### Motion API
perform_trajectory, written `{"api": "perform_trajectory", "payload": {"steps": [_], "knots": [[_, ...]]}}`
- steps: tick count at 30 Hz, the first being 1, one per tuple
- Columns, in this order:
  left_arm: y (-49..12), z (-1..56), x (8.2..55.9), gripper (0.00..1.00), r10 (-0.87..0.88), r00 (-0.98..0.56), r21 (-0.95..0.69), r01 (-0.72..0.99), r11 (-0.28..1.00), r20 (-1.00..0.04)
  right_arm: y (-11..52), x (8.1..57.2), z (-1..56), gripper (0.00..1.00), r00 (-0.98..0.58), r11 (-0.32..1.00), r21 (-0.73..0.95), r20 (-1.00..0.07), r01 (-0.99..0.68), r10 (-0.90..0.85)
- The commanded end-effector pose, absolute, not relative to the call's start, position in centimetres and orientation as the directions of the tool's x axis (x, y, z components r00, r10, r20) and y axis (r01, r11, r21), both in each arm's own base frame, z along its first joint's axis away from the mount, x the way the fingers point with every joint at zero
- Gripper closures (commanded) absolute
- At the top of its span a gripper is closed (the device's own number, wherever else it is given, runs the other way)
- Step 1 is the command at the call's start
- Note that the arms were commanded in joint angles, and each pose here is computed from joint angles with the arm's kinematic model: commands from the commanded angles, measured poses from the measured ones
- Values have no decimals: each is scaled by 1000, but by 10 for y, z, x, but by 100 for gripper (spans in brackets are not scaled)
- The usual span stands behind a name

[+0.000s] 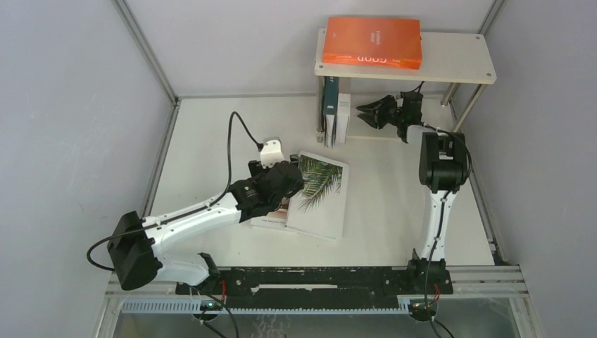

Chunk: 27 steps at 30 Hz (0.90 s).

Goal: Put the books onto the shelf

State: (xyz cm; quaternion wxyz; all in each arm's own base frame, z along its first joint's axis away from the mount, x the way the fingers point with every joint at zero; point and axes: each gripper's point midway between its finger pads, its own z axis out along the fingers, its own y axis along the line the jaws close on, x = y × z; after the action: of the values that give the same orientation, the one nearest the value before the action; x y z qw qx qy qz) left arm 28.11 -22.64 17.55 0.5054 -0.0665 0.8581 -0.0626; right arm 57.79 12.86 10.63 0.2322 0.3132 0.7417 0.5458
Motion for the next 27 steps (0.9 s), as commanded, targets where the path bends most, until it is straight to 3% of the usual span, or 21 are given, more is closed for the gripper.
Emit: {"api": "perform_trajectory", "payload": {"steps": [1, 11, 19, 27], "knots": [[-229, 174, 273, 7, -268, -490, -287, -38, 957, -830, 117, 562, 174, 53, -667, 247, 969, -168, 26, 726], [-229, 162, 255, 3, -316, -519, -383, 24, 924, -794, 124, 470, 178, 50, -684, 346, 937, -226, 41, 693], [-238, 151, 249, 1, -324, -558, -433, 70, 899, -764, 150, 378, 155, 50, -729, 433, 899, -251, 69, 637], [-248, 132, 253, 0, -349, -607, -500, 92, 861, -714, 174, 316, 130, 50, -773, 496, 865, -262, 78, 578]]}}
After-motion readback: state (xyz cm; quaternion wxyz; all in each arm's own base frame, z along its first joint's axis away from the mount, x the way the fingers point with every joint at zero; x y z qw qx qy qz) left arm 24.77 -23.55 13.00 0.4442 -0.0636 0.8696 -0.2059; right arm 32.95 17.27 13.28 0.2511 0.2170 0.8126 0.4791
